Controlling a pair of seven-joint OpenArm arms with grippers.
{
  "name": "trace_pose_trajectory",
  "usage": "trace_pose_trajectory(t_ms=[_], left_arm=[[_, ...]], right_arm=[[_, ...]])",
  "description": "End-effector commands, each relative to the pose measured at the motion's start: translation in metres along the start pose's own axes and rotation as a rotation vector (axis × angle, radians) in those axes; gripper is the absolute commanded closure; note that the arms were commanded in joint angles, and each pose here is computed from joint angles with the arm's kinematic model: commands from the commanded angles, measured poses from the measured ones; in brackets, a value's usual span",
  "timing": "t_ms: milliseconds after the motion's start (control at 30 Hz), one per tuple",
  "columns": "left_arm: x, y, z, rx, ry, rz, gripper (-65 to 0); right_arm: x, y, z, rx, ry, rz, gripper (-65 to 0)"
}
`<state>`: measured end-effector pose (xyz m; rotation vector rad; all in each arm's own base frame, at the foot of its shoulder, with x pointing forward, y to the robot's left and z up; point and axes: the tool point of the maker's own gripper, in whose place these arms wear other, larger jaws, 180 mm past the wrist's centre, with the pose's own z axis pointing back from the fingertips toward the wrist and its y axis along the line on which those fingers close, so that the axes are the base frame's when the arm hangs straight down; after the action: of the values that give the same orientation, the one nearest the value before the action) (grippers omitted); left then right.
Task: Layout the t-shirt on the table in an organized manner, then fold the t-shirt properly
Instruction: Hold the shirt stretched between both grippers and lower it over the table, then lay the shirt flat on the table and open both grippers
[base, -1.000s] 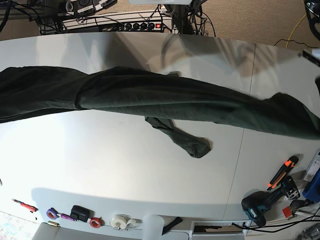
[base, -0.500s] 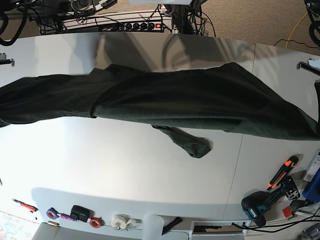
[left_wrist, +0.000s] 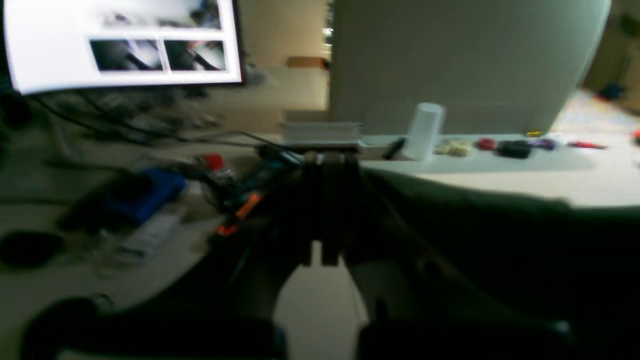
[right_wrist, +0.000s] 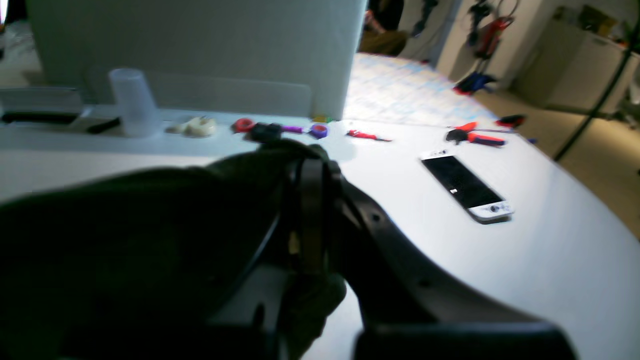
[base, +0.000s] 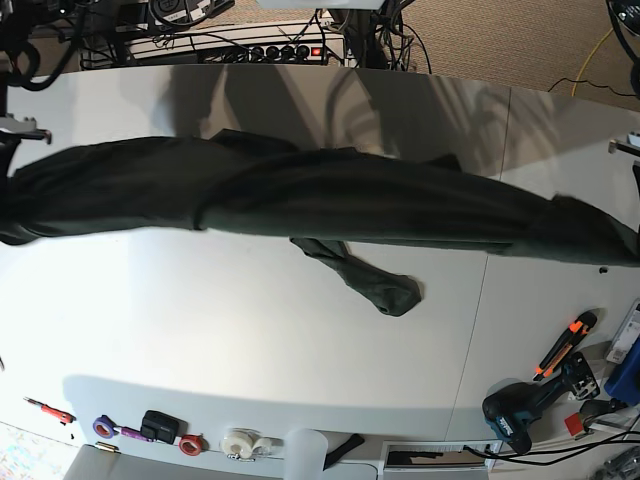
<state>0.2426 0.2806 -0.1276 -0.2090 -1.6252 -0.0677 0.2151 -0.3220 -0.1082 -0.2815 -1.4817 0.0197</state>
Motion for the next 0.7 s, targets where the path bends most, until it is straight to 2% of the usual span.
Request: trace_pose_trajectory(t_ms=[0, 133, 267, 367, 500, 667], left_arm=[[0.008, -0.004, -0.004, -0.030, -0.035, 0.017, 0.0], [-0.011, -0.017, -0.020, -0.099, -0.004, 0.077, 0.0], [-0.023, -0.032, -0.045, -0.151, 0.013, 0.073, 0.0], [-0.032, -0.037, -0.067, -0.154, 0.015, 0.080, 0.0], [-0.048, -0.041, -0.098, -0.138, 0.032, 0.061, 0.0], [-0.069, -0.045, -0.134, -0.144, 0.058, 0.033, 0.0]], right_arm=[[0.009, 0.002, -0.002, -0.001, -0.032, 0.013, 0.0], [0.000, 0.008, -0.015, -0.017, 0.010, 0.023, 0.0], [-0.009, -0.001, -0.022, -0.108, 0.055, 0.049, 0.0], [-0.013, -0.006, -0.025, -0.154, 0.075, 0.059, 0.0], [-0.008, 0.003, -0.029, -0.124, 0.048, 0.059, 0.0], [-0.041, -0.003, -0.049, -0.095, 0.063, -0.040, 0.0]])
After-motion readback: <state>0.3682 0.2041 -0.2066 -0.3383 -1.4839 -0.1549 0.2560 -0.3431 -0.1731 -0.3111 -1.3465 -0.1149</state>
